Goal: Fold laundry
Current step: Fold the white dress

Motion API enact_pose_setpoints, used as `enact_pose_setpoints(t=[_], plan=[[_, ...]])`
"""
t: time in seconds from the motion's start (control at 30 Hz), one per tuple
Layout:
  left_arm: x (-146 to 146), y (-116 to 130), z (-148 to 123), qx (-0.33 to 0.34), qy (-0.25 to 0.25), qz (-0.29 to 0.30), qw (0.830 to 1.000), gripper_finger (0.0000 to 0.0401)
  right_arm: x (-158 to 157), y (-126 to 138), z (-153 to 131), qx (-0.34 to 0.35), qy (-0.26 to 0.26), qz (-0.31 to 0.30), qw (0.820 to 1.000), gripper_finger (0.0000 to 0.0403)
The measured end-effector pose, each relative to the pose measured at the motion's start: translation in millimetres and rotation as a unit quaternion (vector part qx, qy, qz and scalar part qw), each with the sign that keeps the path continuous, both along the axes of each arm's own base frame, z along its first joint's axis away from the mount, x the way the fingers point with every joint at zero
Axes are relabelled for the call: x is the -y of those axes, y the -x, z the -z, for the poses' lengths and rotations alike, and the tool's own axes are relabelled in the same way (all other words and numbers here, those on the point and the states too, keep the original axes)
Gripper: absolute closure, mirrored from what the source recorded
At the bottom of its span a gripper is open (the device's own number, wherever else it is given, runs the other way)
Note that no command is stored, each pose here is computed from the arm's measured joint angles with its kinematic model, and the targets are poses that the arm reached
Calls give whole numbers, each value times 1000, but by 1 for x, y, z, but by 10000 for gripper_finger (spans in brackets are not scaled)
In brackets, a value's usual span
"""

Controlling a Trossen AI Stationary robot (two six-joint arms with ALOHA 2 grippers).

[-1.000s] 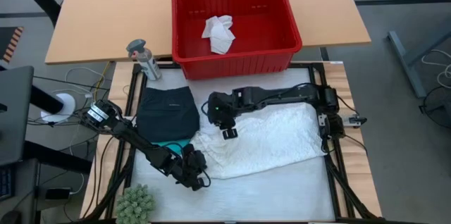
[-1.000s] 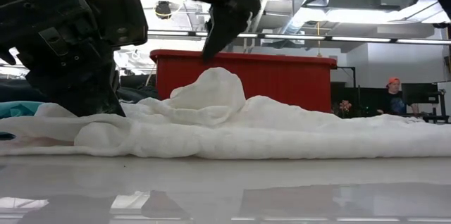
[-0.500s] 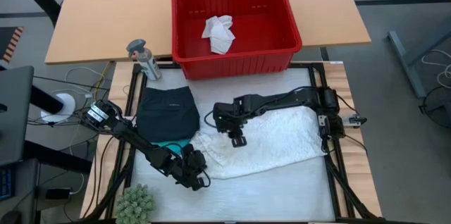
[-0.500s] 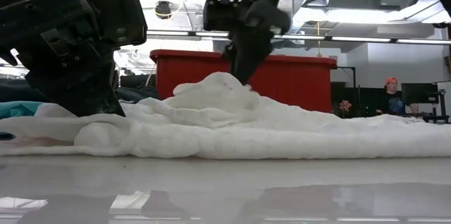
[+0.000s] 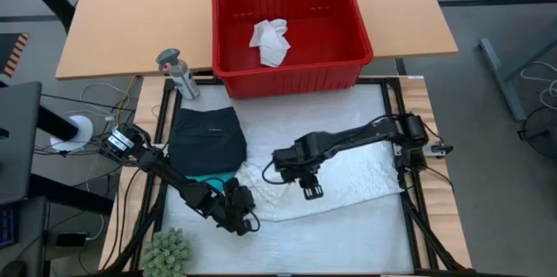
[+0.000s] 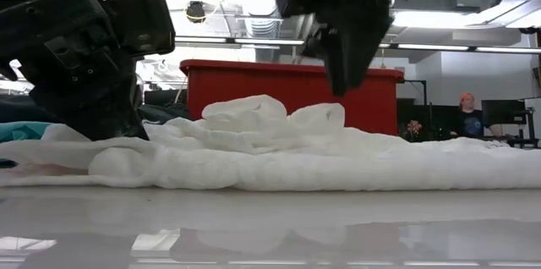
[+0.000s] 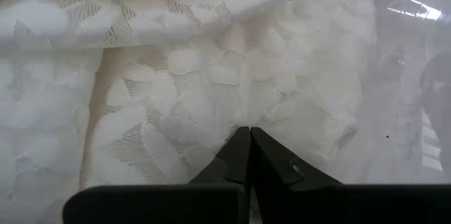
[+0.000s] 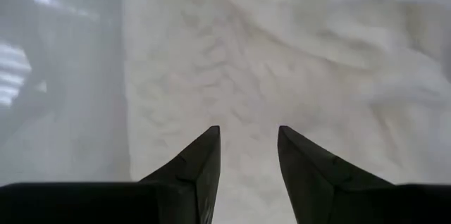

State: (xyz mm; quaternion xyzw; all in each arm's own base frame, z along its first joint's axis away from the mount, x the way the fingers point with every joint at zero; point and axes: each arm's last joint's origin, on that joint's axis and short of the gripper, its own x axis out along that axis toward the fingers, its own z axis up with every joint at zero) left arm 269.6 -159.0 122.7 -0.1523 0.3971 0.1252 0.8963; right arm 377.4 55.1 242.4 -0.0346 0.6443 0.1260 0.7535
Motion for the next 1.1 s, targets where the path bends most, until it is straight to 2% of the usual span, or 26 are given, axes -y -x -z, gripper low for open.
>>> enact_pose_setpoints(t=[0.13,0.2,0.33,0.43,0.6,0.73,0.9,1.1], plan=[[3,3,1,-6,-3,6,1000,401,3,16,-26,12,15,53,998,237],[4,4,1,-7,-5,7,1000,401,5,22,-42,46,29,67,996,237],[4,4,1,-6,-2,3,1000,401,10,10,-62,169,49,70,982,237],[3,3,1,-4,2,-1,1000,401,16,0,-62,205,40,80,975,237],[3,3,1,-5,7,-8,1000,401,17,-19,-38,202,46,37,978,237],[3,4,1,-7,6,-10,1000,401,12,-32,-13,178,8,6,984,237],[2,4,1,-9,6,-16,1000,401,12,-40,9,148,22,14,989,238],[2,4,1,-6,4,-20,1000,401,19,-46,21,142,23,35,989,243]])
